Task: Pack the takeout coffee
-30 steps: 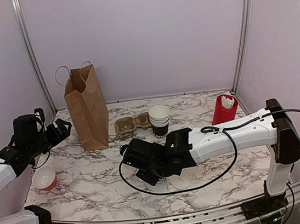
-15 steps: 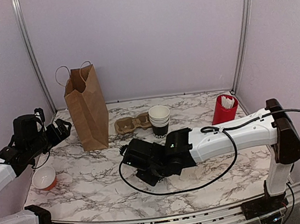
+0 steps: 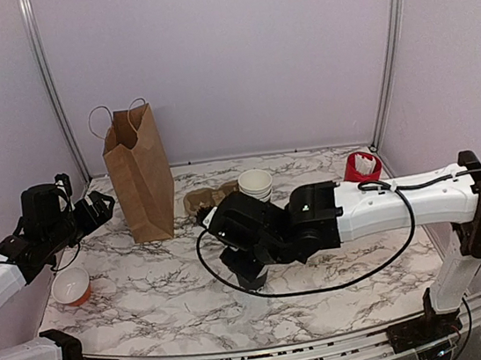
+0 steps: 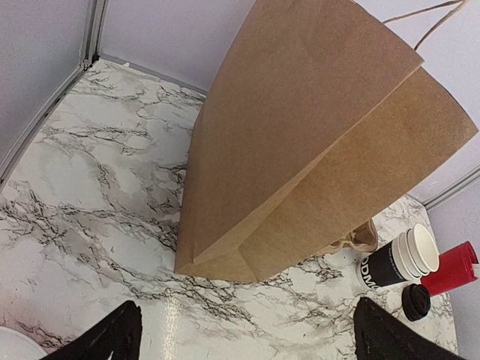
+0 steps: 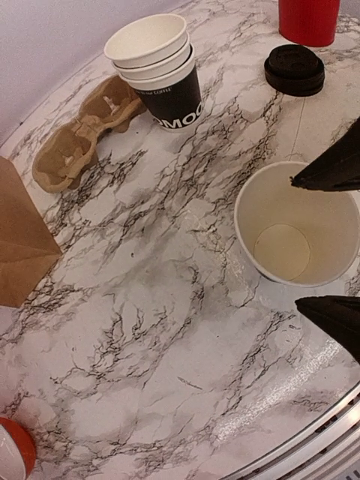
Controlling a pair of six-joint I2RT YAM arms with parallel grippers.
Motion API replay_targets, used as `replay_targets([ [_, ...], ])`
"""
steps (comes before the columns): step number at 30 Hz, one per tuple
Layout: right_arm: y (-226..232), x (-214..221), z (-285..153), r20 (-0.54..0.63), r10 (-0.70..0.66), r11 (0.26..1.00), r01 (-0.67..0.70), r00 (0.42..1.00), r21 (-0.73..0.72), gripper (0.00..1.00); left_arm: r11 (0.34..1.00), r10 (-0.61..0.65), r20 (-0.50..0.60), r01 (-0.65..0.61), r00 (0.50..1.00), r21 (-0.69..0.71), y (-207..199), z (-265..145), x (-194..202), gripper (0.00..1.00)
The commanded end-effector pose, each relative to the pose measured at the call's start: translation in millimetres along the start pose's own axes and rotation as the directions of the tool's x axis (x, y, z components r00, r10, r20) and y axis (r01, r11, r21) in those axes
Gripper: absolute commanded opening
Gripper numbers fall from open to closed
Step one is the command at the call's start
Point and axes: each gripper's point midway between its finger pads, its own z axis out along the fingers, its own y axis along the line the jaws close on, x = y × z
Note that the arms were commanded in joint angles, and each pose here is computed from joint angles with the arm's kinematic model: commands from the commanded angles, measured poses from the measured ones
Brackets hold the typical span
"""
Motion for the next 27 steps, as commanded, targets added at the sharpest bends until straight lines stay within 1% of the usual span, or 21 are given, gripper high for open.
replay_targets([
  [1,-21.9,-26.8,-23.7,0.078,0.076,0.997,-0.075,0.994,-0.019,0.48,1.000,0.000,0.019,0.000,1.000,0.027,-6.1,-0.1,-4.0,0.99],
  [9,-57.3,-26.2,-29.1,0.101,0.138,0.990,-0.141,0.985,0.014,0.64,1.000,0.000,0.016,0.000,1.000,0.027,-6.4,0.7,-3.9,0.99],
  [11,-69.2,-21.7,-26.4,0.095,0.151,0.987,-0.156,0.984,0.042,0.71,1.000,0.000,0.016,0.000,1.000,0.027,-6.4,1.1,-3.8,0.99],
  [16,-104.9,0.9,-10.6,0.056,0.217,0.970,-0.222,0.975,0.097,0.83,1.000,0.000,0.013,0.000,1.000,0.029,-6.9,2.0,-3.6,0.99],
  [21,-144.6,30.6,7.4,0.021,0.304,0.941,-0.303,0.953,0.148,0.92,0.999,0.001,0.016,-0.002,1.000,0.032,-8.0,1.6,-4.8,0.99],
  [27,-178.6,66.6,27.7,-0.017,0.383,0.909,-0.373,0.924,0.187,0.97,1.000,0.002,0.010,-0.003,1.000,0.031,-7.8,3.0,-3.4,0.99],
])
